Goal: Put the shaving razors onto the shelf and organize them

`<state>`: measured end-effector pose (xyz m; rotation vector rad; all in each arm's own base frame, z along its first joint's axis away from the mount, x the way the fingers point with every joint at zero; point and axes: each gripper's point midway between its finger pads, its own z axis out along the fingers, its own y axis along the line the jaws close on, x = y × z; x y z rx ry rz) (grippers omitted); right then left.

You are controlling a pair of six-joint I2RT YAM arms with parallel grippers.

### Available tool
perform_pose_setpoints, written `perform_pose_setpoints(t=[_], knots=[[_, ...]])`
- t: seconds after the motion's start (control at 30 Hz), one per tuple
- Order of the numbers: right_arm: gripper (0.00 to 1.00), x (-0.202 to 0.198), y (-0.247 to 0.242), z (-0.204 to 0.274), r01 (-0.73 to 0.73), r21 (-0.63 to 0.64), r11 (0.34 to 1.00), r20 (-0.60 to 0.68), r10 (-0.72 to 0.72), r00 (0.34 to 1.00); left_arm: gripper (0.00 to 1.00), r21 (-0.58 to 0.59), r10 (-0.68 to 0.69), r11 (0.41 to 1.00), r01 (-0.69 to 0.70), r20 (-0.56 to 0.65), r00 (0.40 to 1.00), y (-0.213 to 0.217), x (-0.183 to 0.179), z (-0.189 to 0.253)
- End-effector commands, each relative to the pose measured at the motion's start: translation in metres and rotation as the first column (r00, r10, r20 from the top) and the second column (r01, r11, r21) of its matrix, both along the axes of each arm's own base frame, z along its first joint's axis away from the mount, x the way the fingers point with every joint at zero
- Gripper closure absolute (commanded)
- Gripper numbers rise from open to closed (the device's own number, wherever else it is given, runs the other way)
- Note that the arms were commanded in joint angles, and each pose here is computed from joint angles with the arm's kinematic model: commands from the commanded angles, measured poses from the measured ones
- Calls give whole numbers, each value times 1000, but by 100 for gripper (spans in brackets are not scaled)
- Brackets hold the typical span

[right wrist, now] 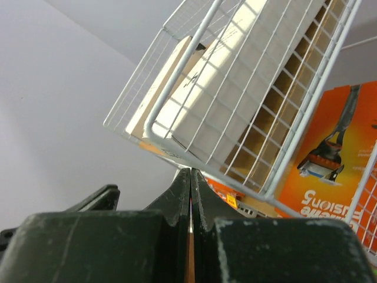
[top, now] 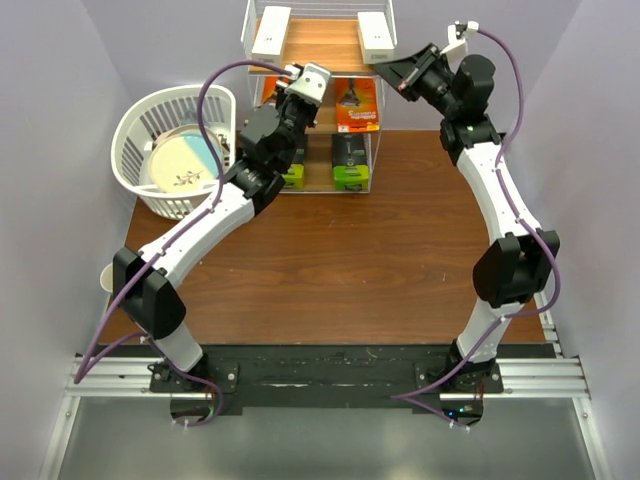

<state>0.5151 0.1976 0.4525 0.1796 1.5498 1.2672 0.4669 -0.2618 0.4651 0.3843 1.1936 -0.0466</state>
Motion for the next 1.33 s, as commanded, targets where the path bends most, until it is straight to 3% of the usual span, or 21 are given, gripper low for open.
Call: perform_pose_setpoints(t=[0.0, 0.27, 0.37, 0.4, 0.43, 0.47, 0.5, 0.53, 0.57, 0.6, 0.63, 0.67, 0.7, 0.8, 0.9, 0.93, 1.1, 1.3], knots=[[100, 9, -5, 14, 43, 23, 999, 15, -43, 999, 100, -47, 23, 999, -21, 53, 998, 17, -14, 26], [100, -3, -5, 1, 37, -4, 999, -15, -37, 999, 100, -46, 29, 999, -26, 53, 998, 18, -12, 23], [94, -15, -4, 3, 16, -25, 1000, 8, -16, 1000, 100, -49, 33, 998, -30, 46, 998, 18, -12, 21], [86, -19, -2, -6, 0, -41, 999, 2, 0, 1000, 100, -49, 36, 998, -33, 44, 998, 21, -14, 21], [69, -30, -3, 2, -4, -73, 997, 55, 8, 998, 99, -45, 35, 998, -33, 42, 999, 21, -15, 19], [45, -34, -4, 0, -2, -96, 995, 70, 8, 997, 92, -38, 37, 999, -36, 39, 999, 23, -16, 17], [35, -36, -6, -13, 1, -125, 992, 58, 6, 998, 82, -24, 37, 999, -36, 37, 999, 25, -20, 12], [17, -45, -10, -15, 18, -174, 985, 73, -5, 997, 61, -4, 40, 999, -40, 39, 998, 27, -22, 9], [1, -48, -13, -23, 29, -197, 980, 57, -18, 998, 47, 5, 42, 999, -43, 38, 998, 29, -24, 5], [1, -49, -17, -36, 43, -222, 974, 29, -38, 999, 34, 30, 27, 999, -28, 36, 999, 29, -29, -2], [1, -56, -22, -42, 70, -265, 962, 23, -66, 998, 13, 62, 21, 998, -23, 38, 999, 30, -32, -6], [1, -60, -24, -46, 78, -281, 956, 18, -76, 997, 3, 89, 8, 996, -11, 34, 999, 28, -35, -11], [1, -63, -27, -57, 82, -296, 952, -3, -86, 996, 0, 116, -31, 993, 28, 24, 999, 25, -41, -21], [1, -75, -28, -71, 116, -402, 908, -59, -152, 987, 0, 158, -106, 982, 106, -10, 994, 19, -56, -43], [1, -106, -18, -121, 42, -639, 768, -187, -208, 960, 0, 139, -142, 978, 155, -97, 985, 16, -62, -70], [1, -108, -23, -129, 44, -667, 744, -208, -242, 948, 0, 144, -144, 976, 161, -123, 982, 15, -62, -79], [1, -137, -36, -149, -44, -749, 661, -280, -257, 925, 0, 157, -178, 966, 205, -169, 969, 8, -64, -93], [1, -147, -40, -157, -58, -765, 642, -273, -241, 931, 0, 174, -175, 962, 211, -199, 964, 3, -58, -104]])
